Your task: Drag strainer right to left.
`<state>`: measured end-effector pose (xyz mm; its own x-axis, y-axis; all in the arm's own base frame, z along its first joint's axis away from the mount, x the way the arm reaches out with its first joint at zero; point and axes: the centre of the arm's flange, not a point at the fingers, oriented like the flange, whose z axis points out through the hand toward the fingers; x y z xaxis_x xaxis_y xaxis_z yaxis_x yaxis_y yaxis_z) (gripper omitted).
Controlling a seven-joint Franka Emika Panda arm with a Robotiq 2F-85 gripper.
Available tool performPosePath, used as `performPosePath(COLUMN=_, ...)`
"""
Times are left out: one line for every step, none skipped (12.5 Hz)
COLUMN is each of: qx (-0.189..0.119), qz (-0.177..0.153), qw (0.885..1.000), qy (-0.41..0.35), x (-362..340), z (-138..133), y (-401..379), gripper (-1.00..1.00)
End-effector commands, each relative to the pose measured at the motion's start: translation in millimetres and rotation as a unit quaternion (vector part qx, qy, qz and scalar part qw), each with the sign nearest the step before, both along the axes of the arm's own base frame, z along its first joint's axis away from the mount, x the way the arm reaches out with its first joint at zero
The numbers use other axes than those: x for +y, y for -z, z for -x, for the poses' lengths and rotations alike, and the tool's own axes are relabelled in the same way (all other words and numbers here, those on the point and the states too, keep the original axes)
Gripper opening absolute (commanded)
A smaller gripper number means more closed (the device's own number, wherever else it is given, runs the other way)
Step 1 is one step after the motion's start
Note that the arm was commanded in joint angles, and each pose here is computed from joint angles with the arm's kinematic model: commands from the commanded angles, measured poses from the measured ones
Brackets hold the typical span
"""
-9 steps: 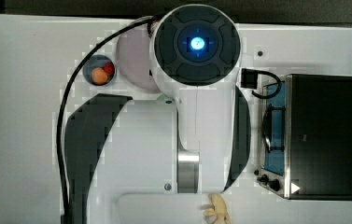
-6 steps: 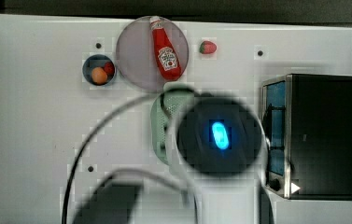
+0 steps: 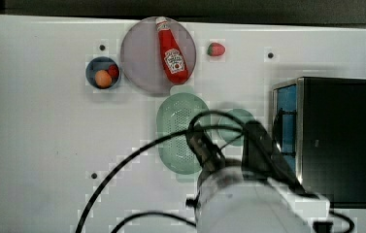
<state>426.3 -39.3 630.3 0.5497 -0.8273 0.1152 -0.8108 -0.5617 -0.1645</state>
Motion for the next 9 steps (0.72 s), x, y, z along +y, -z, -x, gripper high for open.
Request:
performPosePath(qx=0.12, qz=-0.006, qw=0.992, qy=0.022, x=13, z=-36, y=160, gripper=1.0)
performPosePath(qx=0.123, qz=-0.007, qw=0.992, qy=0.032, x=13, z=-40, y=194, gripper=1.0)
performPosePath(qx=0.124, qz=-0.007, qw=0.991, qy=0.05, x=14, z=-43, y=228, gripper=1.0)
performPosePath(qx=0.123, qz=-0.008, qw=0.99, qy=0.074, x=16, z=-44, y=259, gripper=1.0)
performPosePath(qx=0.117, qz=-0.01, qw=0.988, qy=0.102, x=17, z=-45, y=288, gripper=1.0)
performPosePath(qx=0.111, qz=-0.012, qw=0.985, qy=0.131, x=19, z=-46, y=316, gripper=1.0)
performPosePath(qx=0.104, qz=-0.015, qw=0.981, qy=0.164, x=21, z=-47, y=341, gripper=1.0)
performPosePath(qx=0.1, qz=-0.018, qw=0.976, qy=0.193, x=23, z=-49, y=365, gripper=1.0)
performPosePath(qx=0.102, qz=-0.019, qw=0.971, qy=0.217, x=27, z=-50, y=387, gripper=1.0)
